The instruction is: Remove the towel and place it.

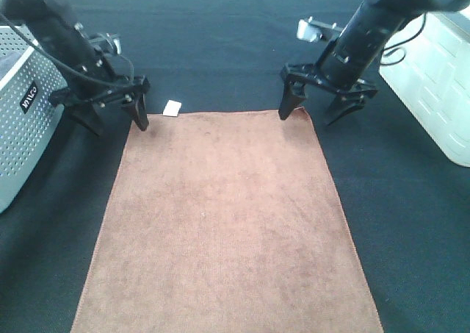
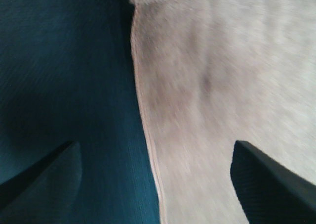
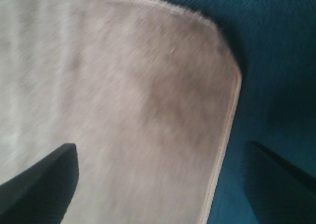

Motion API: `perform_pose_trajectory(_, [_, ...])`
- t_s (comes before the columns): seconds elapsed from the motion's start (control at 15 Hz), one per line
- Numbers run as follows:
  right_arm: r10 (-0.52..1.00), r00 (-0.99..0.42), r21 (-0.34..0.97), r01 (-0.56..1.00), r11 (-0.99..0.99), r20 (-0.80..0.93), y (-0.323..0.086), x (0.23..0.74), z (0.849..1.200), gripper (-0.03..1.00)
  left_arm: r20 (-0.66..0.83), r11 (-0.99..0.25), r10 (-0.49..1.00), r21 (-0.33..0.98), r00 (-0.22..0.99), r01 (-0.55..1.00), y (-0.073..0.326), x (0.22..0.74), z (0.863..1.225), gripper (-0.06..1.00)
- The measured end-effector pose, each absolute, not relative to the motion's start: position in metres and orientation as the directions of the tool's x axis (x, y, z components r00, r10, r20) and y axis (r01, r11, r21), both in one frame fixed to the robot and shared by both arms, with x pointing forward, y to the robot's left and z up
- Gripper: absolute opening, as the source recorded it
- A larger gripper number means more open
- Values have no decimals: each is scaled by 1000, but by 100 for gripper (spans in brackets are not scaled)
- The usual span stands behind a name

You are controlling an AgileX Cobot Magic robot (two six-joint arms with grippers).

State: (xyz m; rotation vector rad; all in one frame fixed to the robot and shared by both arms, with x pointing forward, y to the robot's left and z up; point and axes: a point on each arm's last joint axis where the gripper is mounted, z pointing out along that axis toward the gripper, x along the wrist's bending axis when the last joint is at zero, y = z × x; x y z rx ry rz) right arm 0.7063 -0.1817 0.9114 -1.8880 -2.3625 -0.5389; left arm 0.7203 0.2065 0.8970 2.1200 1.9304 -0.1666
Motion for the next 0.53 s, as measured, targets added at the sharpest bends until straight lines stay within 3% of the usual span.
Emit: perform_pose_trajectory(0.53, [949, -242, 303, 937, 174, 202, -184, 726, 880, 82, -260, -84, 959, 103, 108, 991, 206, 724, 877, 76])
